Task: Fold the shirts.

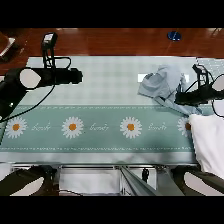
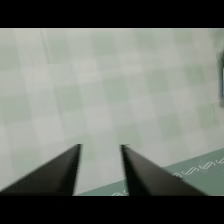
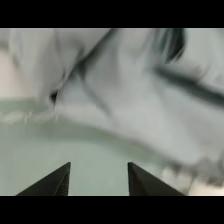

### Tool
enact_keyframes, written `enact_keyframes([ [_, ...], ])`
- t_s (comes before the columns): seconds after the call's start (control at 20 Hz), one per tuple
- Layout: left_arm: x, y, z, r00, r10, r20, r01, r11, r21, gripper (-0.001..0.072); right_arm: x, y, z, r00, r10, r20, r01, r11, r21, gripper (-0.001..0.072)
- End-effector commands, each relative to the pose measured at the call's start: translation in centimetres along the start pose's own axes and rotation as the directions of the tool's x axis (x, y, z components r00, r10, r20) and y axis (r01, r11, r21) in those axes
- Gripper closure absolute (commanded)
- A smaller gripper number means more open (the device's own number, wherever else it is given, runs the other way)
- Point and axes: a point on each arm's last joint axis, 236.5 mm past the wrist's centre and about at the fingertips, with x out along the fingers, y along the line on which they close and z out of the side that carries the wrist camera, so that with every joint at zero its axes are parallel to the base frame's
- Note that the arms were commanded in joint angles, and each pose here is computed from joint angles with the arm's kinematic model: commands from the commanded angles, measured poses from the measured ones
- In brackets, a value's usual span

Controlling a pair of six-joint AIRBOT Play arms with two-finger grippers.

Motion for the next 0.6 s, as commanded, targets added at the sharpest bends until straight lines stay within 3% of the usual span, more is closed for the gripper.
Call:
enact_keyframes([
  [0.0,0.7,0.4,1.0,0.999,0.008,0.045,-0.006,0.999,-0.032,0.0199,-0.7,-3.0,6.4,0.960,-0.125,0.250,0.118,0.992,0.043,0.0299],
  [0.2,2.6,1.0,-2.5,0.996,0.014,-0.090,-0.018,0.999,-0.045,0.0199,2.7,-5.5,9.3,0.960,-0.204,0.192,0.204,0.979,0.018,0.0299],
  [0.55,3.7,1.4,-3.9,0.990,0.019,-0.143,-0.028,0.998,-0.062,0.0199,9.5,-8.1,7.2,0.982,-0.183,-0.057,0.187,0.978,0.092,0.0300],
])
